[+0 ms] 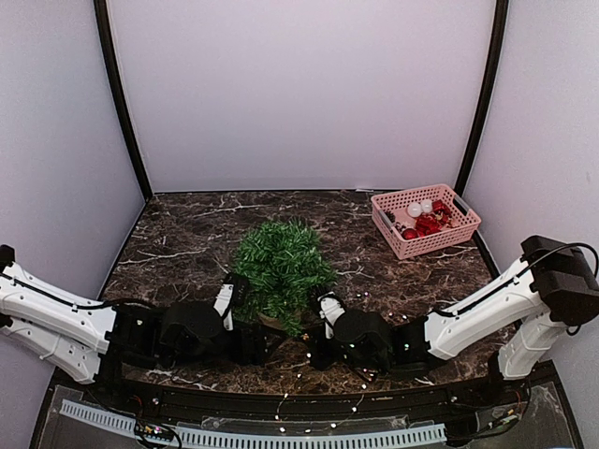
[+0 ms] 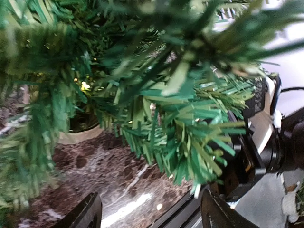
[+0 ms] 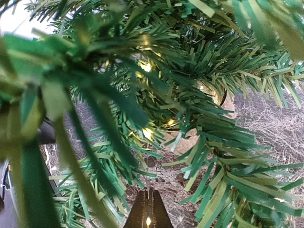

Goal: Decorate the small christmas tree
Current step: Wrap the side of the string light in the gap of the branches.

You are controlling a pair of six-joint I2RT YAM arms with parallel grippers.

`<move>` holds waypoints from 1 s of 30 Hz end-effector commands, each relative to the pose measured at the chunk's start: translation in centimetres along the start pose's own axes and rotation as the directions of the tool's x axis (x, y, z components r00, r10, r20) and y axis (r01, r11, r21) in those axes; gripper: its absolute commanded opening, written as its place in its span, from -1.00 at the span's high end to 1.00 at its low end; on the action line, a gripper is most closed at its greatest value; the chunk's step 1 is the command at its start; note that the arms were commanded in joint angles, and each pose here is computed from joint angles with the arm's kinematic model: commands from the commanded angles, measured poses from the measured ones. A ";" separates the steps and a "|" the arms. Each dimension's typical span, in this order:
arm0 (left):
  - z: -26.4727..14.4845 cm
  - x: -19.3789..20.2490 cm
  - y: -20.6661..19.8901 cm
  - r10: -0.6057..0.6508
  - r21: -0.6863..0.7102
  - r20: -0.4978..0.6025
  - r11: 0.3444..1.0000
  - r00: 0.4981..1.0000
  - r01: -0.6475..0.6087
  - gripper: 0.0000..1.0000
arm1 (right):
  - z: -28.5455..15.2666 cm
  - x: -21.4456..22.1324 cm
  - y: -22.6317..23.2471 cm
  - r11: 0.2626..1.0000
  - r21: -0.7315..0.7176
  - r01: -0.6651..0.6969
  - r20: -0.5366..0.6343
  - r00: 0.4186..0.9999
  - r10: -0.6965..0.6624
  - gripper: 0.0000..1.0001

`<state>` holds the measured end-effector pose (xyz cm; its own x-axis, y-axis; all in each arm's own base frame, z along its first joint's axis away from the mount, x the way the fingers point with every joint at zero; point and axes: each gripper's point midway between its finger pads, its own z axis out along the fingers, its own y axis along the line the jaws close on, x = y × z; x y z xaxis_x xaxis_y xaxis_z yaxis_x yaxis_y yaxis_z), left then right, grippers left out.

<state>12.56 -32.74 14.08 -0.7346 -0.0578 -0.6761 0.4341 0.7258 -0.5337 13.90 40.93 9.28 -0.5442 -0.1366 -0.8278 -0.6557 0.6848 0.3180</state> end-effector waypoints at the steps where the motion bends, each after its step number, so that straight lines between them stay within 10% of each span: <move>1: 0.6 -2.2 -3.4 -0.141 0.129 0.082 0.983 0.987 0.129 -0.56 | -0.5 -1.7 1.2 0.999 -0.029 -0.025 0.059 0.998 0.027 1.00; 11: 3.4 -0.7 -1.9 -0.189 0.069 0.067 0.980 0.980 0.184 -0.76 | -0.9 -1.8 1.7 0.999 -0.046 -0.018 0.071 0.997 0.021 1.00; 17: 4.1 -0.5 -0.7 -0.210 0.042 0.069 0.977 0.975 0.208 -0.06 | -1.3 -1.8 1.5 0.999 -0.042 -0.026 0.074 0.997 0.029 1.00; 24: 3.9 -0.4 0.1 -0.214 0.030 0.069 0.977 0.974 0.212 0.86 | -4.0 -1.4 1.1 0.999 -0.039 -0.038 0.029 0.999 0.039 -0.13; 30: 3.7 -0.3 0.8 -0.216 0.012 0.062 0.976 0.975 0.215 1.00 | -7.6 -0.3 -0.5 0.996 0.037 -0.080 -0.061 0.995 0.082 -0.59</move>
<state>14.78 -35.45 11.57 -0.7826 -0.2428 -0.5732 0.2780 0.6876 -0.6707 11.16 38.23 13.86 -0.5726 -0.0916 -0.8147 -0.6509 0.6550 0.3838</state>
